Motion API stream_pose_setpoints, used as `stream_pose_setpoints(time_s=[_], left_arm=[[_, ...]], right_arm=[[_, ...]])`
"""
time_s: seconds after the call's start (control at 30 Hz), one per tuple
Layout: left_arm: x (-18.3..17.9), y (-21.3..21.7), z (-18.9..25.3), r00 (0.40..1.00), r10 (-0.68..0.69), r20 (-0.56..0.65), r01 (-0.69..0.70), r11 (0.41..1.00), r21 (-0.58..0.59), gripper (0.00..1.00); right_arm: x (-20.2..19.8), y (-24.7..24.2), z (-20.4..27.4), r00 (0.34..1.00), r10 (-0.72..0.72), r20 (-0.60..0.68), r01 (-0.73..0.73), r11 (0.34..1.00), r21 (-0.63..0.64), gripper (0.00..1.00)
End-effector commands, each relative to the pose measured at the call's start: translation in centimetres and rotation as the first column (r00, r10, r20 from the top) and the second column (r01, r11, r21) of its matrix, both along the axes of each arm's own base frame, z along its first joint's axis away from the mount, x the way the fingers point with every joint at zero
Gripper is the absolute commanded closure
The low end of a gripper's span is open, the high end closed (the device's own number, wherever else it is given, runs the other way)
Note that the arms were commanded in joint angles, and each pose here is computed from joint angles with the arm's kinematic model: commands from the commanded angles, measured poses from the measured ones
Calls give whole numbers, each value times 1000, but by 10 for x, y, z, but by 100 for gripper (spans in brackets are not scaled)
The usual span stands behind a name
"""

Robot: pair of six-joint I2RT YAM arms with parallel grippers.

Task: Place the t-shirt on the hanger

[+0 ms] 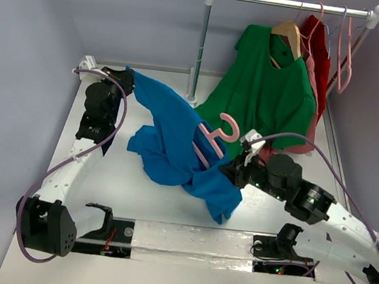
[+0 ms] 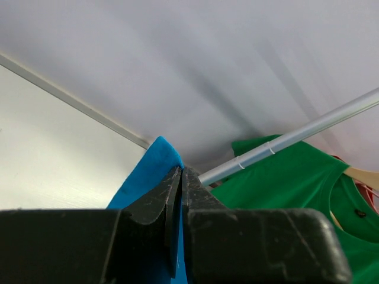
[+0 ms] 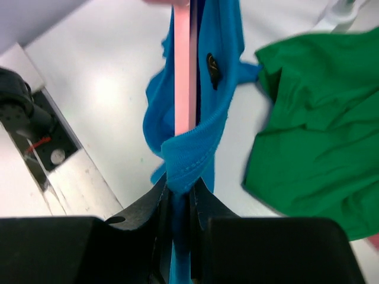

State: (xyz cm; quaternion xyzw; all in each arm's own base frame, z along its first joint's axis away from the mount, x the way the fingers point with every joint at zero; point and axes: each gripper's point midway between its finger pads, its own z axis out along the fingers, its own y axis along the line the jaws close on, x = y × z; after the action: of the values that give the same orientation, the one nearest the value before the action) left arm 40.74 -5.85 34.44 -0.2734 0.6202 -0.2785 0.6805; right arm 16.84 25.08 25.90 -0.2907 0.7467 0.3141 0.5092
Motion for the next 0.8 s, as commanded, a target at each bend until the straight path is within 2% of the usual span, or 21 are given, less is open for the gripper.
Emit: stream_pose_setpoints(time_s=[0.0,0.17,0.2,0.27,0.33,0.4,0.5,0.53,0.63,0.67,0.77], left_arm=[[-14,5,37,995,13,103,-10,1000,-29,100],[-35,10,41,991,22,135,-15,999,-51,100],[-43,9,44,989,14,149,-6,998,-56,86],[-51,7,45,986,-1,164,10,998,-56,64],[-63,4,43,984,-30,177,39,998,-50,50],[-74,-5,41,980,-68,189,79,996,-52,49],[-92,-25,33,973,-142,184,150,988,-34,49],[-103,-50,31,956,-228,186,238,971,-29,50],[-120,-95,28,919,-348,185,361,931,-43,51],[-132,-119,27,889,-419,185,434,899,-51,51],[-146,-154,28,823,-527,210,554,827,-95,51]], right_arm=[[5,-14,90,984,-57,166,28,984,173,100],[7,-15,133,971,-81,226,27,972,233,100],[11,-8,131,971,-73,227,21,975,223,100],[15,-5,129,971,-80,225,31,977,213,100],[29,5,106,977,-98,189,70,986,151,100],[37,12,86,981,-109,163,93,990,108,100],[43,12,84,976,-134,170,118,988,99,100],[46,13,86,974,-142,175,126,987,98,100],[50,14,91,970,-155,189,138,985,103,100],[51,16,91,970,-154,189,136,985,104,100],[54,21,88,971,-156,183,139,985,102,100]])
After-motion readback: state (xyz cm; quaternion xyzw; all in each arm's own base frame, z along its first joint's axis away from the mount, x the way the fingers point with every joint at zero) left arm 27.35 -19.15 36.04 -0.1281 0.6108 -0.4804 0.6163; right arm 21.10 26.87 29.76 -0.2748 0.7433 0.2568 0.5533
